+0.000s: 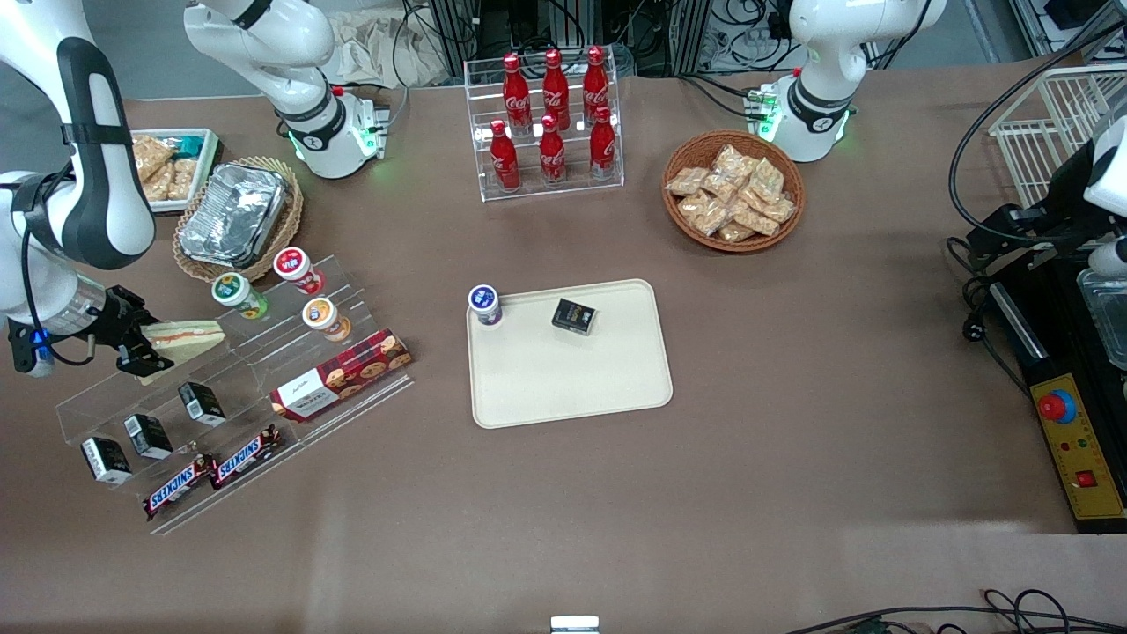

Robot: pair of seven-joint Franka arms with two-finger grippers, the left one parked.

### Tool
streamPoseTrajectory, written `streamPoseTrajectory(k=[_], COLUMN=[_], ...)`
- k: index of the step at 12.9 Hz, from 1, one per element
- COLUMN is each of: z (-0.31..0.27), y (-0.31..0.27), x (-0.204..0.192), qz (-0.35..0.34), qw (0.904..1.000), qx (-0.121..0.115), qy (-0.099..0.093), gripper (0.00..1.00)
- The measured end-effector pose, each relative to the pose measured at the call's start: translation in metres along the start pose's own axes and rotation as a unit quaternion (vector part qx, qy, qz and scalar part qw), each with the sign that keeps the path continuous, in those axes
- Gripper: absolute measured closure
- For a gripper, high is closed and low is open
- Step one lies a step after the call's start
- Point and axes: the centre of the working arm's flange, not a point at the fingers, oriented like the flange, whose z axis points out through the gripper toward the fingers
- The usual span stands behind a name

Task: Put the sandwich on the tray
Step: 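Close the right gripper on the wrapped sandwich's edge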

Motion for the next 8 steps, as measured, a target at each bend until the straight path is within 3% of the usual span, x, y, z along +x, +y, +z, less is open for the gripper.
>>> streamPoseTrajectory(k=[2,3,8], z=[0.0007,0.001,0.0018], y=[0.0003,0.0003,0.0003], x=[-0.0003,-0.0003,-0.0003], qz=[0.0,0.0,0.0], qw=[1.0,1.0,1.0], qx=[-0.001,-0.001,-0.001], qy=[0.0,-0.001,-0.001], gripper=[0.21,0.27,0.29])
